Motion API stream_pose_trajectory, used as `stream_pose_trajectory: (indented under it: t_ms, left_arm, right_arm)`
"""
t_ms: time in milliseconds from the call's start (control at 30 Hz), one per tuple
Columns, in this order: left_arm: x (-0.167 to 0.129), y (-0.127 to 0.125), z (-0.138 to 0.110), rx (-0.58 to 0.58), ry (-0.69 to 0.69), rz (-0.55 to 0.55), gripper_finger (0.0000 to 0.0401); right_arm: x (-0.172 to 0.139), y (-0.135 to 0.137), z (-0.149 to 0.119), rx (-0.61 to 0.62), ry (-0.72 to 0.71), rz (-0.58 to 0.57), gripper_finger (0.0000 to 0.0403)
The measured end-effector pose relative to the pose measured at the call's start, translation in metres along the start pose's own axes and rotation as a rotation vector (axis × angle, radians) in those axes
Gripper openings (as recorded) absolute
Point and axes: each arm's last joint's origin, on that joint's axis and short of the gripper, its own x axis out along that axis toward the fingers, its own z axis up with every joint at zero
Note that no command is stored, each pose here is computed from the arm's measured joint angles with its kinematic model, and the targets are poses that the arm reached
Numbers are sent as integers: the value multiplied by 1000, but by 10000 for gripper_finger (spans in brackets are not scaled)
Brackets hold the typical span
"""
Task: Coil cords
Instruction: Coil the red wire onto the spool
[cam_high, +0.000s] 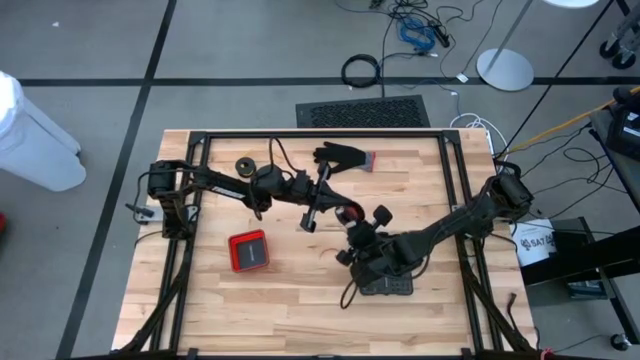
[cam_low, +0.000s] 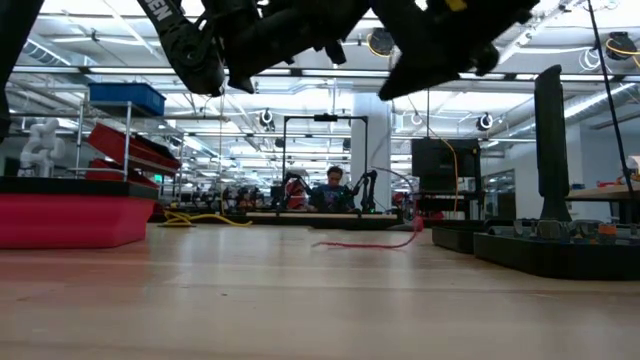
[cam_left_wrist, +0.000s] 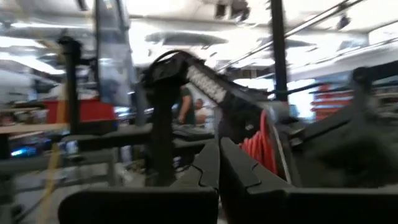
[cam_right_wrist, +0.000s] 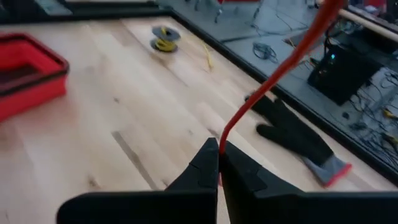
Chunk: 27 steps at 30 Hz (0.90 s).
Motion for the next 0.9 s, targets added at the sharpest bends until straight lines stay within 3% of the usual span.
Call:
stream_pose_trajectory:
  t_ms: [267,533,900]
  left_arm:
    - [0,1,-4,10,35,23,0]
    - [0,0,-8,5,54,2,0]
    - [7,-13,-11,175,91,154,0]
  right_arm:
    - [-5,1,3,14,-130,-110,0]
    - [-12,-4,-5,64,-135,-134,0]
    - [-1,2,10,43,-149,-111,0]
